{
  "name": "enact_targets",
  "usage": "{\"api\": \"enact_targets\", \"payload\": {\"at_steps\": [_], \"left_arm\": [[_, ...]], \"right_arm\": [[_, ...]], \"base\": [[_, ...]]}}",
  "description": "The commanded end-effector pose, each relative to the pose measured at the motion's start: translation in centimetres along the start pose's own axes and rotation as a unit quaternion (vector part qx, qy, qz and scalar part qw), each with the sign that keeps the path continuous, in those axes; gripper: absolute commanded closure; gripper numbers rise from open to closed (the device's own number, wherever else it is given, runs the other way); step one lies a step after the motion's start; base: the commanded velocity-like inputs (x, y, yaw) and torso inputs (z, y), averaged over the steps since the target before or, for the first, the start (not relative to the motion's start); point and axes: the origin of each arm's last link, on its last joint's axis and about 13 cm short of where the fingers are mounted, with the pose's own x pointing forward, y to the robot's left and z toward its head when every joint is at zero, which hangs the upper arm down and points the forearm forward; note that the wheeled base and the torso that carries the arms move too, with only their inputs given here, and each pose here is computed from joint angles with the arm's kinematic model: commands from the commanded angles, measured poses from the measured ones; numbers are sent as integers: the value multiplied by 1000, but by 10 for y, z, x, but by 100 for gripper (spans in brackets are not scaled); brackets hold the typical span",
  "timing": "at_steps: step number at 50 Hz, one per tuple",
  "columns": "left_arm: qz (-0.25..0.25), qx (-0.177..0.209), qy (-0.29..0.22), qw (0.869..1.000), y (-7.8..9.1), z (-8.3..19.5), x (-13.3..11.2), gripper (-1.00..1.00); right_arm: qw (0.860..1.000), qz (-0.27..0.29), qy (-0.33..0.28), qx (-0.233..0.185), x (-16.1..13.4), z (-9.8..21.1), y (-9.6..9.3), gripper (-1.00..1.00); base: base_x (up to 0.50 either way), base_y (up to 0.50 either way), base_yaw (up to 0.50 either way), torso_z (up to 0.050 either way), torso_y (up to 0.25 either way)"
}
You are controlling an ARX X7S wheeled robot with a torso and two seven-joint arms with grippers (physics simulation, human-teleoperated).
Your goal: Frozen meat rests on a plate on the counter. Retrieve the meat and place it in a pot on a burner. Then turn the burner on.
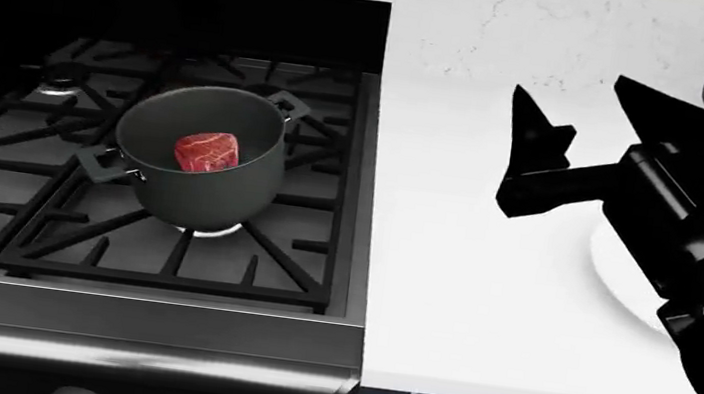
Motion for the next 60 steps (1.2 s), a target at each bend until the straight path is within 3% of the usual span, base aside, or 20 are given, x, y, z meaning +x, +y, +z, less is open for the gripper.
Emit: {"api": "enact_targets", "payload": {"at_steps": [1, 7, 13, 17, 26, 33, 50, 60], "left_arm": [[-46, 36, -125, 990, -10, 13, -39, -100], [-57, 66, -196, 977, -12, 13, -53, -100], [-58, 55, -221, 972, -15, -1, -66, -100], [-55, 38, -212, 975, -13, -22, -67, -100], [-48, 43, -216, 974, -10, -26, -65, -100], [-48, 46, -217, 974, -9, -31, -61, -100], [-58, 50, -209, 975, -14, -34, -73, -100], [-59, 56, -209, 975, -14, -39, -73, -100]], "right_arm": [[1000, -1, -6, -2, 1, 1, 0, -100], [1000, -3, -8, 4, 4, 1, 1, -100], [1000, -7, -6, 6, 4, 1, 1, -100], [1000, -10, -4, 3, 2, 1, 2, -100], [1000, -12, -6, 6, 3, 1, 3, -100], [1000, -8, -14, 6, 2, 1, 2, -100], [1000, -4, -15, -6, 2, 0, 3, -100], [1000, -6, -9, 2, 3, 0, 4, -100]], "base": [[0, 0, 0, 0, 0], [0, 0, 0, 0, 0], [-1, 0, 0, 0, 0], [-492, 275, 0, 0, 0], [-446, 237, 0, 0, 0], [0, 0, 0, 0, 0], [14, 489, 0, 0, 0], [0, 0, 0, 0, 0]]}}
